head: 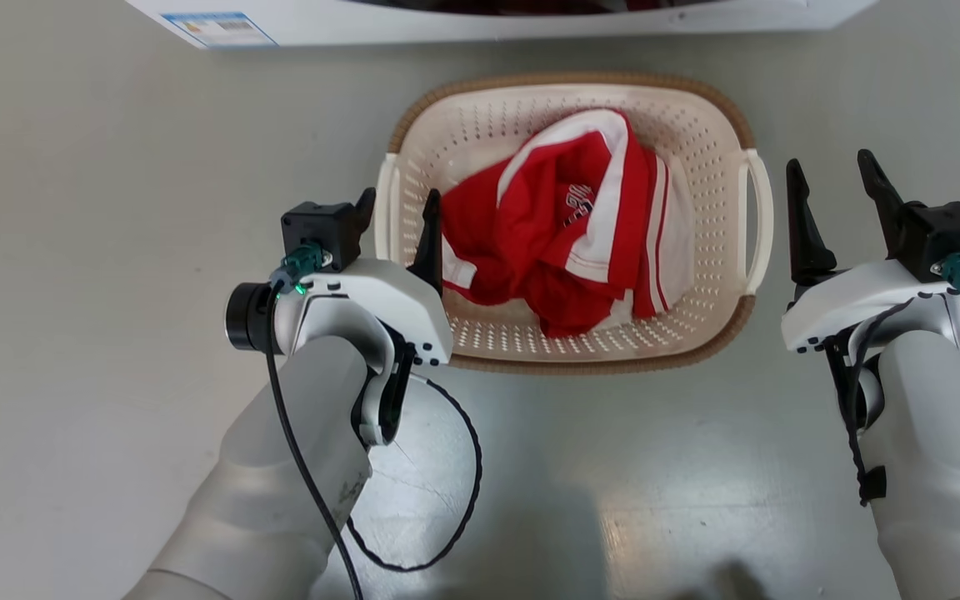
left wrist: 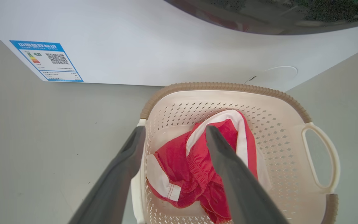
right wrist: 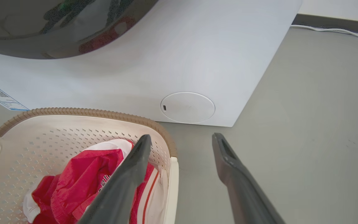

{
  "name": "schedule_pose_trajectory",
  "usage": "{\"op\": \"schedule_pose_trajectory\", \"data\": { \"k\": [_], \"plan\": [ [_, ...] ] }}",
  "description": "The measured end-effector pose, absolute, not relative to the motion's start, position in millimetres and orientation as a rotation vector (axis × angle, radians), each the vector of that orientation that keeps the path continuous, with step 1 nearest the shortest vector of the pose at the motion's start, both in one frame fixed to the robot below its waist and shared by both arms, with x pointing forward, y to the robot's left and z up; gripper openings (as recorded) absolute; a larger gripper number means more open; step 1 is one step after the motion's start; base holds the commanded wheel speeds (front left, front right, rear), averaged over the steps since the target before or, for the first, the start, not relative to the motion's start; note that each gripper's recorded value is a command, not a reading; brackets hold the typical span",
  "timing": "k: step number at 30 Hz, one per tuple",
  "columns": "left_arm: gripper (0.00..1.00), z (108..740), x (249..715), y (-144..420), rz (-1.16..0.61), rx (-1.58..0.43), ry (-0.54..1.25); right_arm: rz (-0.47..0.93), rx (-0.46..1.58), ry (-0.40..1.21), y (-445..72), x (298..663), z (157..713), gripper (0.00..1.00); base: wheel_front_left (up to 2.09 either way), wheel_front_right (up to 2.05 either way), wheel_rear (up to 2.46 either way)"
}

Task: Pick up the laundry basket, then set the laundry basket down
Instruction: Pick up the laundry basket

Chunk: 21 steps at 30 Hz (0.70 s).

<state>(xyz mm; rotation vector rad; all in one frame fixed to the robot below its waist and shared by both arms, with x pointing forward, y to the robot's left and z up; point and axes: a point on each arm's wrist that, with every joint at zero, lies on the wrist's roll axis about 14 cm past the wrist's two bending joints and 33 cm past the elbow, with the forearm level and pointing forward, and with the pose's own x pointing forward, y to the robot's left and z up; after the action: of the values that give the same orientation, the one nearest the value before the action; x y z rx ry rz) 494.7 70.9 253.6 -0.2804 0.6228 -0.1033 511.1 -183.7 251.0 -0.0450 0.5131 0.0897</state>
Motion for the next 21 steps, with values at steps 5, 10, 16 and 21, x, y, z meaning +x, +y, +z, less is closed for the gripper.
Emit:
{"op": "schedule_pose_trajectory", "data": {
  "k": [5,10,16,21],
  "plan": [
    [1.0,231,494,69,-0.097,-0.259,0.674,0.079,-0.048,0.535,-188,512,238,1.0,0.0,0.0,0.0],
    [1.0,214,496,72,-0.079,-0.253,0.704,0.085,-0.048,0.565,-187,510,221,1.0,0.0,0.0,0.0],
    [1.0,200,501,81,-0.046,-0.244,0.717,0.102,-0.042,0.596,-181,507,202,1.0,0.0,0.0,0.0],
    [1.0,190,503,87,-0.029,-0.239,0.728,0.12,-0.037,0.592,-173,515,194,1.0,0.0,0.0,0.0]
  ]
}}
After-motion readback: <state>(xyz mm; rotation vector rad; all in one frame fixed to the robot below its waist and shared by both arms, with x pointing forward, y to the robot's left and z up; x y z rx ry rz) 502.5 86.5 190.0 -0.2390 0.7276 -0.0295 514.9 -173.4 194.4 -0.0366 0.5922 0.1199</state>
